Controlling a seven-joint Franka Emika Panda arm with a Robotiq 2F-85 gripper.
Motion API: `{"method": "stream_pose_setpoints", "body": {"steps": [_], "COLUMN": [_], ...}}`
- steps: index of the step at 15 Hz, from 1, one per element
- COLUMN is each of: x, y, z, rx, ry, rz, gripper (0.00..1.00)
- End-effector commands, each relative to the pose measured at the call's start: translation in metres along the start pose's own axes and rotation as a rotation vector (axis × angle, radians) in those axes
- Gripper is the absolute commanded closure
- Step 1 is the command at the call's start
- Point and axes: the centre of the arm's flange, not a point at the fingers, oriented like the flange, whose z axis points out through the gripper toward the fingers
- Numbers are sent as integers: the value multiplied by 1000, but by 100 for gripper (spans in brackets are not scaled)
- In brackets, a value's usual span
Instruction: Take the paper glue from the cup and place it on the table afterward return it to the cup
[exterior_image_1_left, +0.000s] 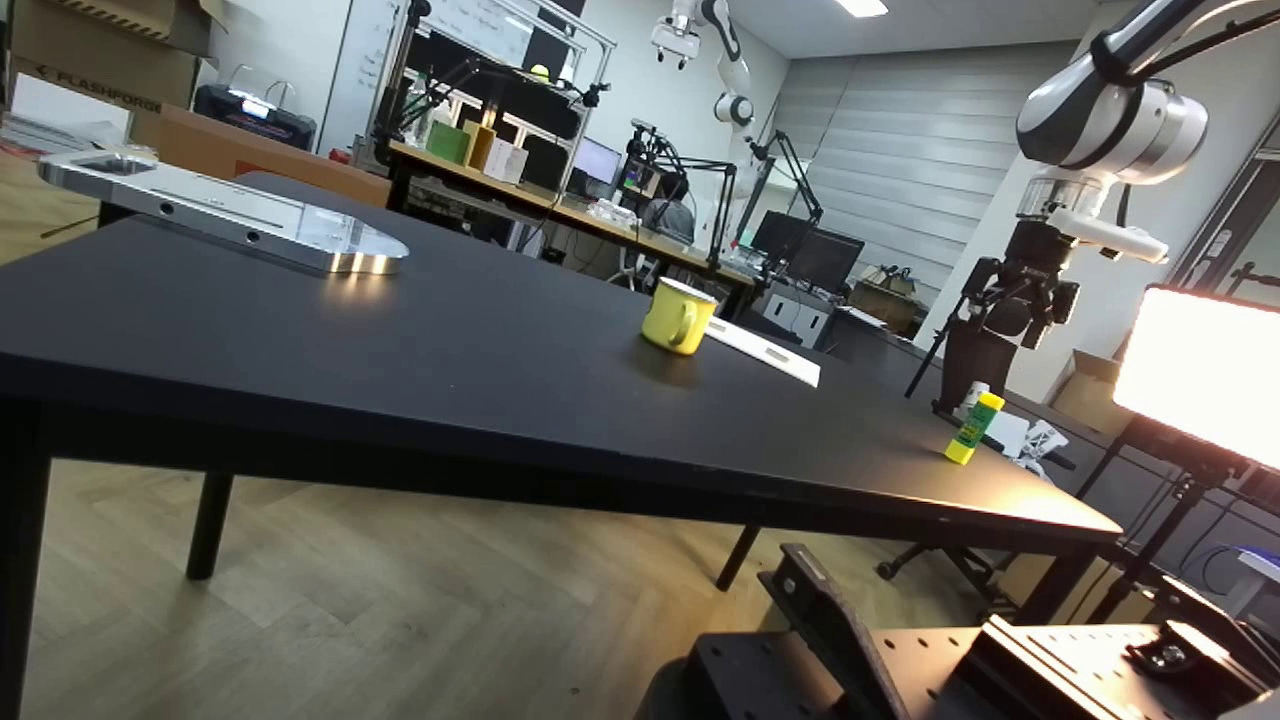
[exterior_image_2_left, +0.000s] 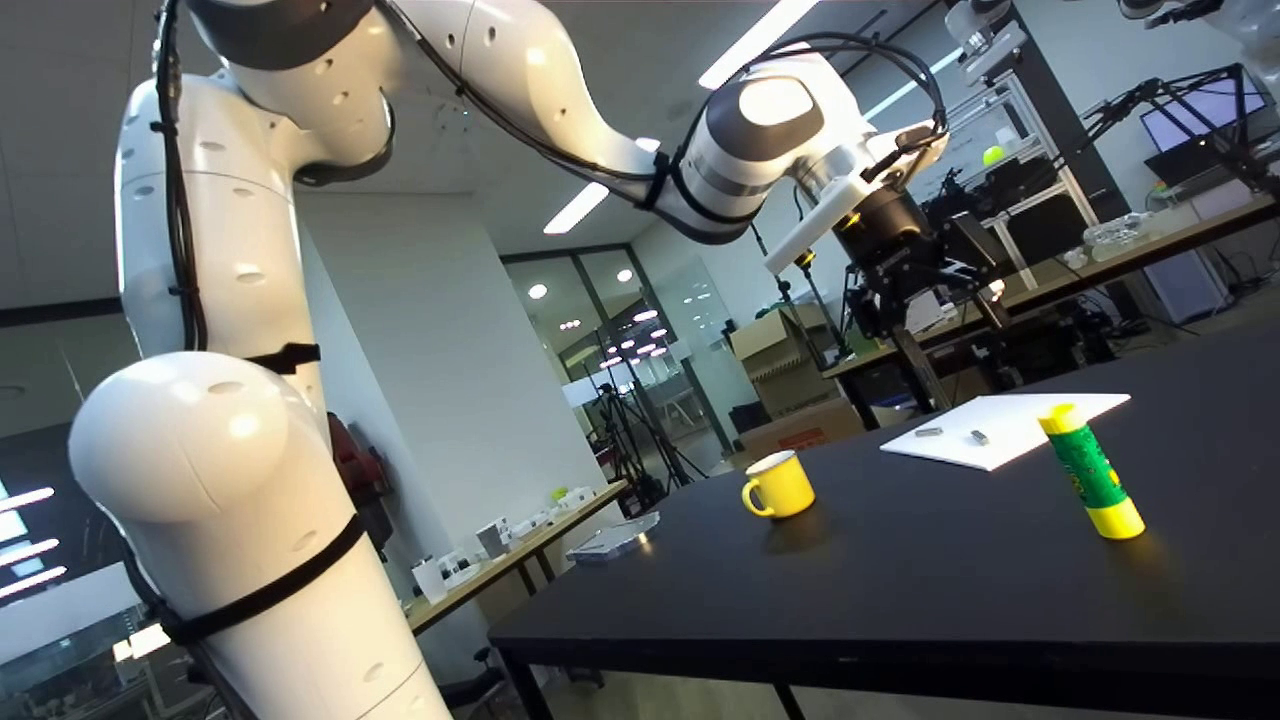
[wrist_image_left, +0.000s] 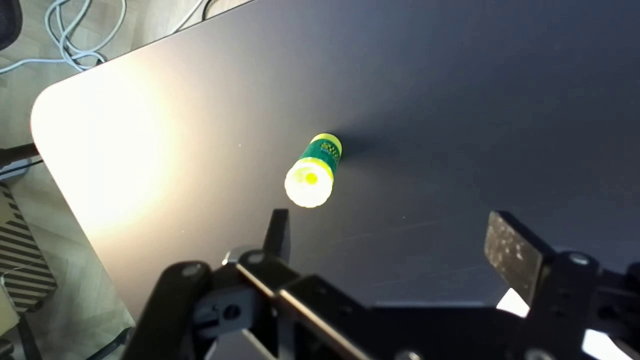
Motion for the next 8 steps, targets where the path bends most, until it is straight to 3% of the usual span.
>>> {"method": "stream_pose_setpoints", "body": {"steps": [1,4,8], "x": [0,2,7], "y": [0,10,29], "z": [0,9,26], "rx": [0,-12,55], "ry": [0,1,19], "rz": [0,44,123], "gripper": [0,0,0]}}
